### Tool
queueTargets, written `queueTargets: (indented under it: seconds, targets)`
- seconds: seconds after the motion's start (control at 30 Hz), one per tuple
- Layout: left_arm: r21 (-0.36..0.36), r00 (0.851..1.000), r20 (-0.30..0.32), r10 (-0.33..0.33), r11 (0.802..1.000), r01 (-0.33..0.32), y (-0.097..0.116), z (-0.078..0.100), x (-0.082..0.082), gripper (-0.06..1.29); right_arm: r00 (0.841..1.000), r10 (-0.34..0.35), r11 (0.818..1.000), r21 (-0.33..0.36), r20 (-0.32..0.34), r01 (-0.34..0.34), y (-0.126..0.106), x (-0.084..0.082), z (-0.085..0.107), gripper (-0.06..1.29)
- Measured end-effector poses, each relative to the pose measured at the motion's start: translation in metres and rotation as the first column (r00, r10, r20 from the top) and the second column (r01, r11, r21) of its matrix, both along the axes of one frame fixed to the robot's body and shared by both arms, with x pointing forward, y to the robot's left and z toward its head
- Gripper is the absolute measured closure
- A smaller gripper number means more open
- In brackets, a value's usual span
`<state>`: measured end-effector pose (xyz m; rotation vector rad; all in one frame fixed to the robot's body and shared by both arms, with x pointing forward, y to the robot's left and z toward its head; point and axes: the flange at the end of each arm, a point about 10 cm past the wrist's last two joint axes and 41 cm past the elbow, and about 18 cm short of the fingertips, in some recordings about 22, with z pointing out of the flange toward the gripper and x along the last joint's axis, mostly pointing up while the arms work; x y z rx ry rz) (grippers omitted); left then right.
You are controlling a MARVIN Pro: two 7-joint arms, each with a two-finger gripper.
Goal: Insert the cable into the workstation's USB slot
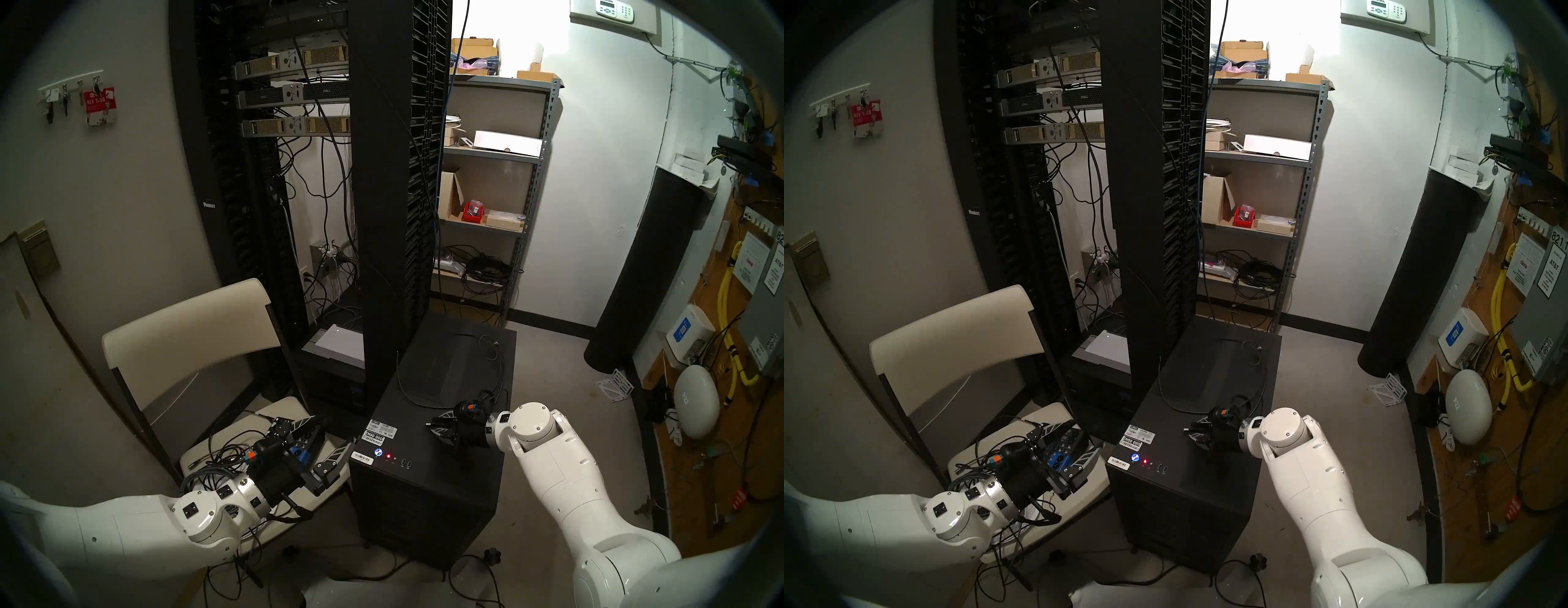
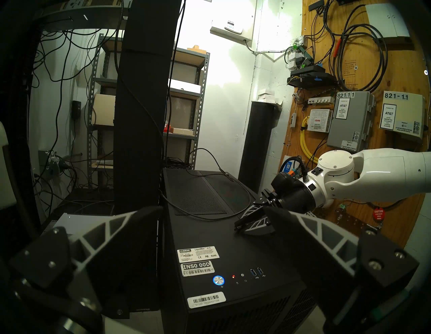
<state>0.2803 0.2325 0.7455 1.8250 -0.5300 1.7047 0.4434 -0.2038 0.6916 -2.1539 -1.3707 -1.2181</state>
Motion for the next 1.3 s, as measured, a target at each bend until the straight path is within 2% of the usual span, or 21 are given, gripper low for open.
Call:
queueTargets:
  seconds: [0.13,0.4,0.6,0.73,0.77,0.97,1.07,1.3]
  targets:
    - [0.0,1.0,0.0,0.0,1.0,0.0,0.0,0.0,0.0,-0.02,1.0,0.002,1.0,-0.005,0.002,-0.002,0.001,0.0,0.0,0.74]
    - [0.0,1.0,0.0,0.0,1.0,0.0,0.0,0.0,0.0,-0.02,1.0,-0.009,1.0,-0.005,0.005,0.009,0.0,-0.001,0.001,0.81]
    - [0.0,1.0,0.0,0.0,1.0,0.0,0.0,0.0,0.0,-0.02,0.999,-0.032,0.999,0.006,0.002,0.032,-0.004,-0.007,0.001,0.93]
    - [0.0,1.0,0.0,0.0,1.0,0.0,0.0,0.0,0.0,-0.02,0.999,-0.046,0.999,0.022,0.007,0.045,-0.008,-0.013,-0.002,1.21]
    - [0.0,1.0,0.0,0.0,1.0,0.0,0.0,0.0,0.0,-0.02,0.999,-0.05,0.998,0.031,0.016,0.049,-0.009,-0.015,-0.003,1.24]
    - [0.001,1.0,0.0,0.0,1.0,0.0,0.0,0.0,0.0,-0.02,0.995,-0.078,0.993,0.098,0.066,0.071,-0.016,-0.029,-0.011,1.24]
    - [0.001,1.0,0.0,0.0,1.0,0.0,0.0,0.0,0.0,-0.02,0.989,-0.106,0.984,0.155,0.101,0.089,-0.017,-0.038,-0.015,1.24]
    - [0.001,1.0,0.0,0.0,1.0,0.0,0.0,0.0,0.0,-0.02,0.979,-0.132,0.967,0.237,0.155,0.093,-0.016,-0.054,-0.021,1.25]
